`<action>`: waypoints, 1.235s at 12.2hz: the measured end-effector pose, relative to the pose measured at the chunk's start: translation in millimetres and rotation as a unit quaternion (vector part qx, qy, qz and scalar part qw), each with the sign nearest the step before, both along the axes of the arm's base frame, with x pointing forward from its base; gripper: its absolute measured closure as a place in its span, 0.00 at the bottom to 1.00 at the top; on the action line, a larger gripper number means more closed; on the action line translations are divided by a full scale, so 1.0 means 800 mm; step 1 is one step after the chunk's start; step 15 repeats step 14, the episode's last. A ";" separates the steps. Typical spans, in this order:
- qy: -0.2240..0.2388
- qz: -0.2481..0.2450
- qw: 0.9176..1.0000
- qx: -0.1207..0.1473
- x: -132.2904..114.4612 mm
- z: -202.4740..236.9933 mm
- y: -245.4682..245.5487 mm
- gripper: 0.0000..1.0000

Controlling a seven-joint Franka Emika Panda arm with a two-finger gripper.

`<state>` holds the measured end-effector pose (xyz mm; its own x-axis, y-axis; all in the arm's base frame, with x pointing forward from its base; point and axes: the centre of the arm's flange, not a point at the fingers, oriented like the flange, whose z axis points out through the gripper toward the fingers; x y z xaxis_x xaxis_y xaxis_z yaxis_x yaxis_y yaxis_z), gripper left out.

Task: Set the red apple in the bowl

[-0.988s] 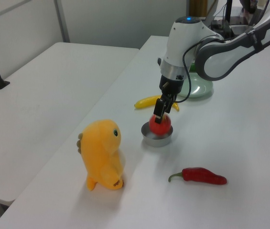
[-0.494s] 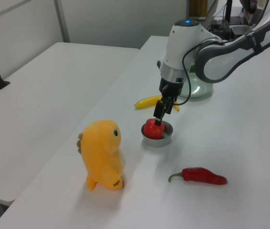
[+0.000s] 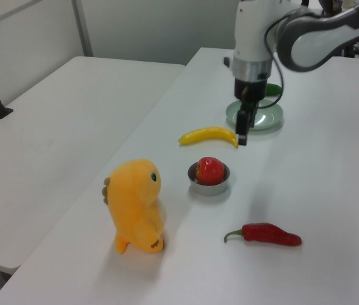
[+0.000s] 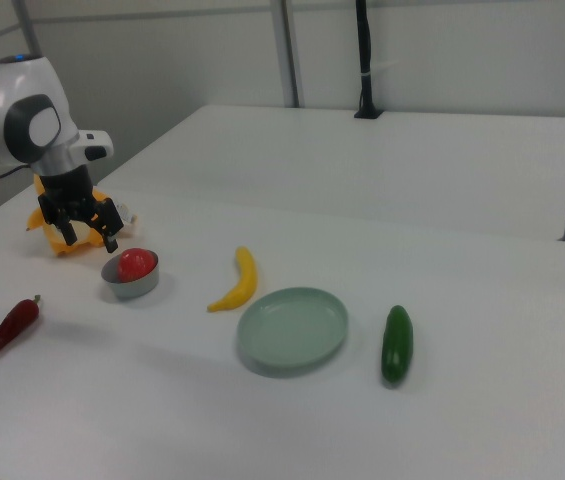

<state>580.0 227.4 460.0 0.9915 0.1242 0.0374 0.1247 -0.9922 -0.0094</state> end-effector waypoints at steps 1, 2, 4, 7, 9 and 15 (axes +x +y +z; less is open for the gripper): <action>0.003 0.013 1.000 -0.004 -0.009 0.020 -0.019 0.00; 0.001 0.020 1.000 -0.006 -0.016 0.041 -0.044 0.00; -0.019 0.010 1.000 -0.003 -0.026 0.084 -0.097 0.00; -0.026 -0.020 0.999 -0.002 -0.033 0.108 -0.143 0.00; -0.030 -0.046 0.999 -0.001 -0.027 0.113 -0.179 0.00; -0.044 -0.068 0.997 0.006 -0.020 0.132 -0.203 0.00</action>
